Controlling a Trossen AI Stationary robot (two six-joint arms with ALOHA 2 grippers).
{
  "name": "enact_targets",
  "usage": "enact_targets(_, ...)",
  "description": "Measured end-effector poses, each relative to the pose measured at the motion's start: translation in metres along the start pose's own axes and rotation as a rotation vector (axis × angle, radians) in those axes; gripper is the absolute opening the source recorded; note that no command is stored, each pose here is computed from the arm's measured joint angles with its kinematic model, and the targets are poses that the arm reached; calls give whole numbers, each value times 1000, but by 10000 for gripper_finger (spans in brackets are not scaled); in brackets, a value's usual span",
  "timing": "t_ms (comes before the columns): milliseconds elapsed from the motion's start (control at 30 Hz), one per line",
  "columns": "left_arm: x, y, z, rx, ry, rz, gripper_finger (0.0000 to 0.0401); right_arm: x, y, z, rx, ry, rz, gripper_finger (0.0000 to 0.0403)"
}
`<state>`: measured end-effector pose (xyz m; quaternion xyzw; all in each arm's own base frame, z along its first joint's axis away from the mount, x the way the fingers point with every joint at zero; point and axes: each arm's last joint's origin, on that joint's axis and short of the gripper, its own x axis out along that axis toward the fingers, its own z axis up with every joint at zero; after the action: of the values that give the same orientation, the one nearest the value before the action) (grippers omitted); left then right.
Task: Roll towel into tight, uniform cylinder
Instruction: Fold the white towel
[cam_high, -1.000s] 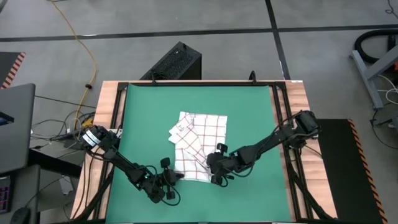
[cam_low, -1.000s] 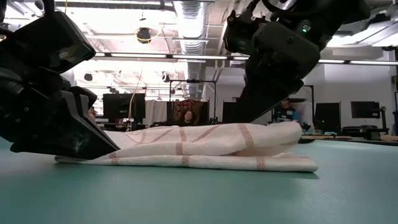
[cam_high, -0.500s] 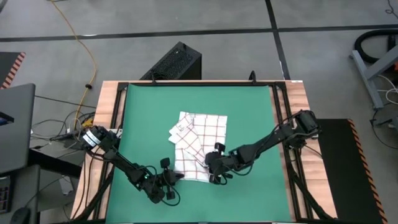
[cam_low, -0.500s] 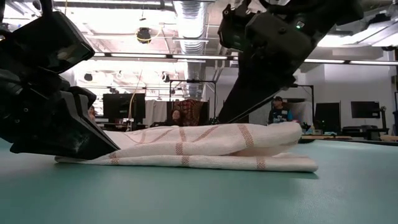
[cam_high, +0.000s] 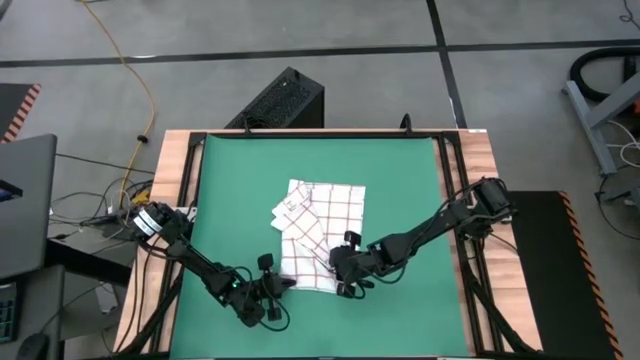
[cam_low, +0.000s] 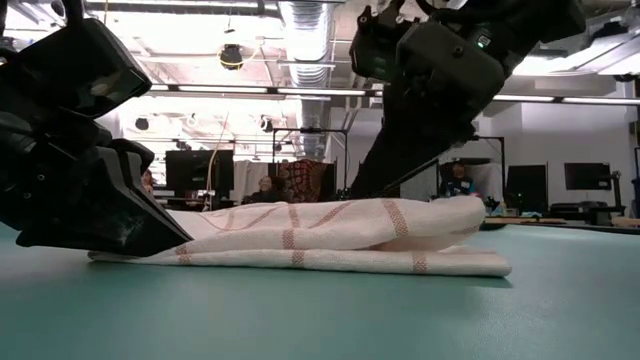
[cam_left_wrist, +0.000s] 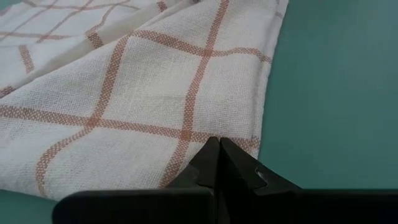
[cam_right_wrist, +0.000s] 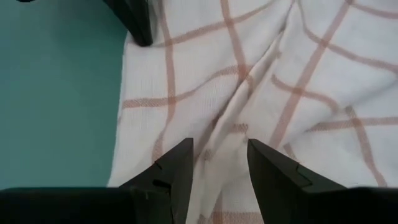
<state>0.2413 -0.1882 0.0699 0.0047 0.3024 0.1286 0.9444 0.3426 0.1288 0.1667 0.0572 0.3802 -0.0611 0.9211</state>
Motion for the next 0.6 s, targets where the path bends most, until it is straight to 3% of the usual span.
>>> enact_targets(600, 0, 0, 0, 23, -6, 5, 0, 5, -5, -2, 0, 31, 3, 166)
